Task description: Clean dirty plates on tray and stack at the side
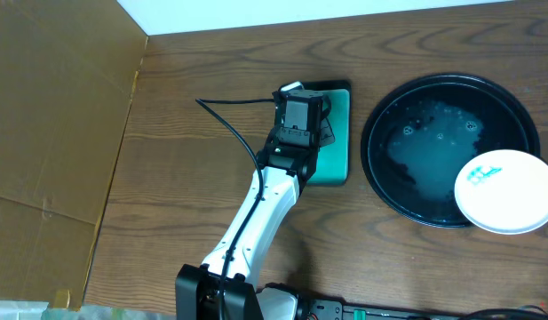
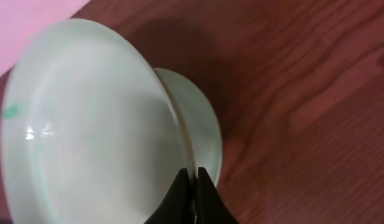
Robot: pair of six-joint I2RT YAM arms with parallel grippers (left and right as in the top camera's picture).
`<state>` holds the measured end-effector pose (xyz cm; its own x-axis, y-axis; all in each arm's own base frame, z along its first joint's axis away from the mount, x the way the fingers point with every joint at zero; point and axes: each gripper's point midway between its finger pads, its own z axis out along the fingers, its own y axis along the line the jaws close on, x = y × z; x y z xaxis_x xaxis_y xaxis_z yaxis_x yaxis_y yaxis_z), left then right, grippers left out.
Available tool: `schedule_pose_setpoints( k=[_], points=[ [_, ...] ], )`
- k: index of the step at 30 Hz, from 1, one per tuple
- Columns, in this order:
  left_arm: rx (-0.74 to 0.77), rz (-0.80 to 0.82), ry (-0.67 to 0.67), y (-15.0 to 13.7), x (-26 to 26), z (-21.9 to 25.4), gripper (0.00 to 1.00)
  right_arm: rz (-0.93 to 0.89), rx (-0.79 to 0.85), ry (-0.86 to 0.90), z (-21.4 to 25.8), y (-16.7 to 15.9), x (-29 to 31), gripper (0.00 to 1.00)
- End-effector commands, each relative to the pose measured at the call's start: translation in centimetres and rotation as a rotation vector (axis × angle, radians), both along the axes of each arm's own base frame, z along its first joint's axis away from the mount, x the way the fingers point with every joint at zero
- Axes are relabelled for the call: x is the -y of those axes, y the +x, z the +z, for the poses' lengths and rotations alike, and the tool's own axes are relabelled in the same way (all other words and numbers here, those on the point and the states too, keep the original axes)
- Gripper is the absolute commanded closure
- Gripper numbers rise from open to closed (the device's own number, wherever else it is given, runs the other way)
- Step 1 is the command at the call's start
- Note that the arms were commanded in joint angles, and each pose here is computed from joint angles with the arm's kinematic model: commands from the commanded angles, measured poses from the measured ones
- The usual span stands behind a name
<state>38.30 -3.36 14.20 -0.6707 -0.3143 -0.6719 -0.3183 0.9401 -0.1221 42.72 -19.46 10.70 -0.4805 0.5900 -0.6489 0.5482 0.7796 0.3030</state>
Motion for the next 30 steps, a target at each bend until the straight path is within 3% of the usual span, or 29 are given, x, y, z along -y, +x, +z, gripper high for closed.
schedule_pose_setpoints(
  k=[1, 2, 6, 11, 16, 21, 25, 30],
  points=[
    [-0.008, -0.005, 0.009, 0.0, -0.1, -0.4, 0.93, -0.031, -0.06, 0.016, -2.9, -0.2, 0.0, 0.78],
    [-0.008, -0.005, 0.009, 0.0, -0.1, -0.4, 0.93, -0.031, -0.074, 0.023, -3.6, -0.3, 0.0, 0.6],
    [-0.012, -0.005, 0.01, -0.1, -0.1, -0.5, 0.93, 0.069, -0.066, 0.028, -3.4, 0.2, -1.4, 0.03],
    [-0.011, -0.005, 0.01, -0.1, -0.1, -0.4, 0.93, 0.174, 0.02, 0.062, 1.8, 0.0, -4.9, 0.01],
    [-0.011, -0.005, 0.01, -0.1, -0.1, -0.4, 0.92, 0.232, -0.013, 0.119, 5.7, -3.3, -9.9, 0.01],
    [-0.011, -0.005, 0.01, -0.1, -0.1, -0.4, 0.93, 0.281, -0.209, 0.17, 5.3, -9.1, -14.7, 0.01],
    [-0.008, -0.005, 0.009, 0.0, -0.1, -0.4, 0.93, 0.127, -0.457, 0.222, 2.7, -14.3, -16.0, 0.01],
    [-0.008, -0.004, 0.009, 0.0, -0.1, -0.4, 0.93, 0.144, -0.593, 0.302, 0.2, -17.5, -18.9, 0.01]
  ],
)
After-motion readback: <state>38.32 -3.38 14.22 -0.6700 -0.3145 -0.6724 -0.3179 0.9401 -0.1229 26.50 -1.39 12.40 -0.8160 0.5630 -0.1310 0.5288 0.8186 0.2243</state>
